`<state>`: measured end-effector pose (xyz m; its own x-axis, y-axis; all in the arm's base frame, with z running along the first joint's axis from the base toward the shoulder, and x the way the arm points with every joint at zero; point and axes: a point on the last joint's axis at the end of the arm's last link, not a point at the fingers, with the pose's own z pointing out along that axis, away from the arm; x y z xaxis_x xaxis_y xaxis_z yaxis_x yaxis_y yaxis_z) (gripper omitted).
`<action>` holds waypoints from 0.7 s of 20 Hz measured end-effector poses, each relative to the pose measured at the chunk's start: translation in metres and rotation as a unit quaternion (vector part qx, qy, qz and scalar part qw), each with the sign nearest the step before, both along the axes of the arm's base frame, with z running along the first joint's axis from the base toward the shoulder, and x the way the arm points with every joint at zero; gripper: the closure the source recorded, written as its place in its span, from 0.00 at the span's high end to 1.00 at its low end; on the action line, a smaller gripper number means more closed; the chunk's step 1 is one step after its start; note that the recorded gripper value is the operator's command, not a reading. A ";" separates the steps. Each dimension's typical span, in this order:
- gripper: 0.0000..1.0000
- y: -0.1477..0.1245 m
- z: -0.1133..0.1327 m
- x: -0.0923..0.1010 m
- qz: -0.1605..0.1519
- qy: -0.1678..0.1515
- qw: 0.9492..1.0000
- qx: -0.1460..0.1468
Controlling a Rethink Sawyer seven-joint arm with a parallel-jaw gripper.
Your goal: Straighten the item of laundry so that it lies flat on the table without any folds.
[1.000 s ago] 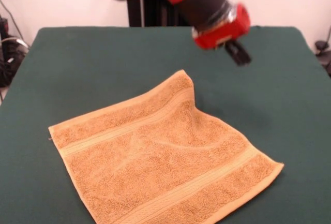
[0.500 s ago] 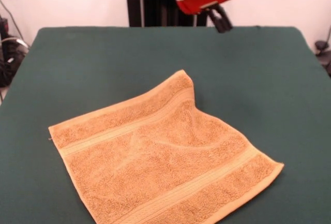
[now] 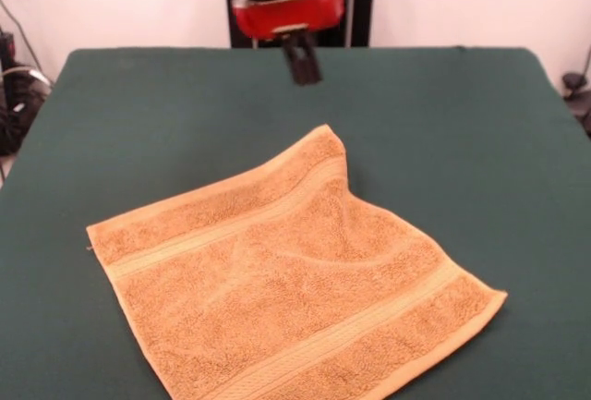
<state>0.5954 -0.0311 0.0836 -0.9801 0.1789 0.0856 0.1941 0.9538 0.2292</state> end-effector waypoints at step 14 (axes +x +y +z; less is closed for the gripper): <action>0.00 -0.098 0.027 0.072 0.067 -0.096 0.972 -0.204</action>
